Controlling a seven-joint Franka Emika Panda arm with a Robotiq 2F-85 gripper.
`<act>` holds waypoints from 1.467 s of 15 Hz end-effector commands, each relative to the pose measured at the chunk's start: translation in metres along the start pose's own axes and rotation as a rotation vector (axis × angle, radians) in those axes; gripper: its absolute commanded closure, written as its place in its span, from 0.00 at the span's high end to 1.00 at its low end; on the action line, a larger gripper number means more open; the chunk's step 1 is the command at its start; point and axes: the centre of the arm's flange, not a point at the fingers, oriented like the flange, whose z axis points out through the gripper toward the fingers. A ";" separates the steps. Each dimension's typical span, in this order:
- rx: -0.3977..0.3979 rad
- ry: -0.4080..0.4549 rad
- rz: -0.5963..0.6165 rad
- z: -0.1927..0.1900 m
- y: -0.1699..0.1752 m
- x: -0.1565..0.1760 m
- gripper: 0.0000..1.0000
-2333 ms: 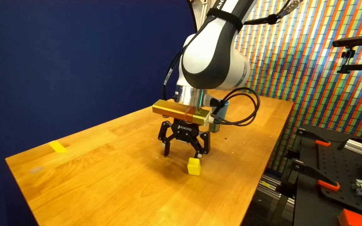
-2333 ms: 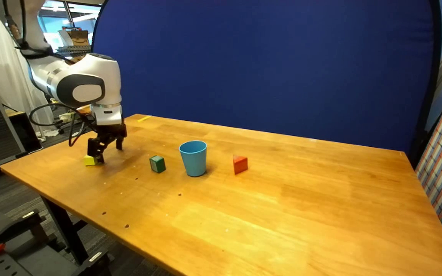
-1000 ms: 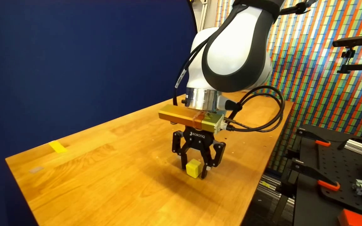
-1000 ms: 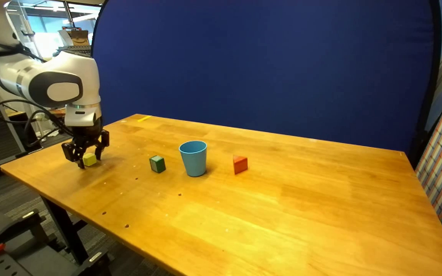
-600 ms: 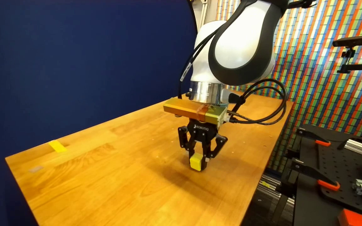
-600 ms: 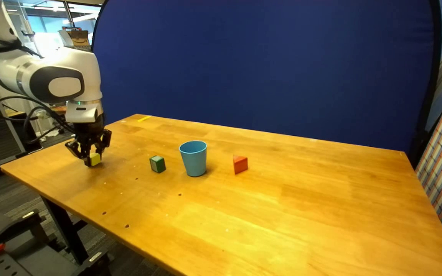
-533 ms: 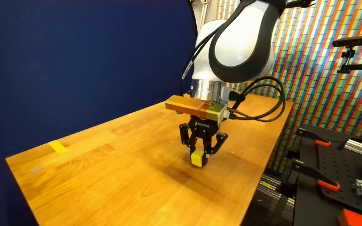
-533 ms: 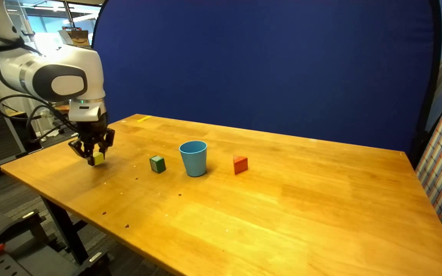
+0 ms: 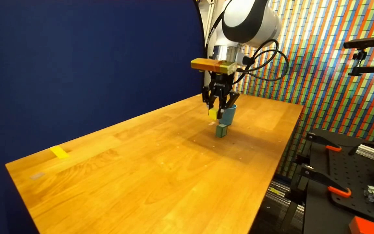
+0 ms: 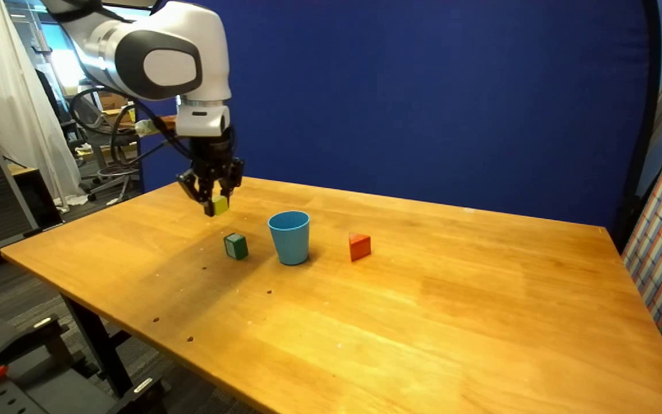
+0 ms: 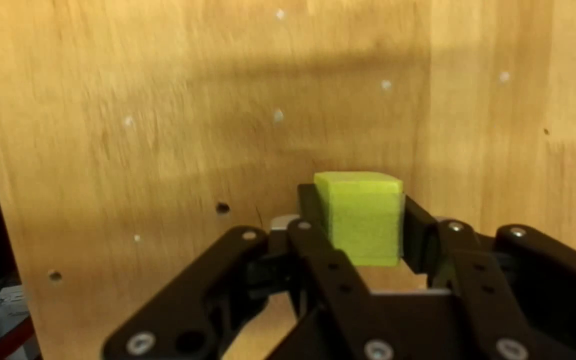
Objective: Pick up the yellow object and put it in the cup
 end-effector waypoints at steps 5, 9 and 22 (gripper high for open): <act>0.061 -0.029 0.090 -0.064 -0.014 0.098 0.13; 0.052 -0.021 0.113 -0.060 -0.012 0.117 0.13; 0.067 -0.075 0.108 -0.067 -0.037 0.149 0.83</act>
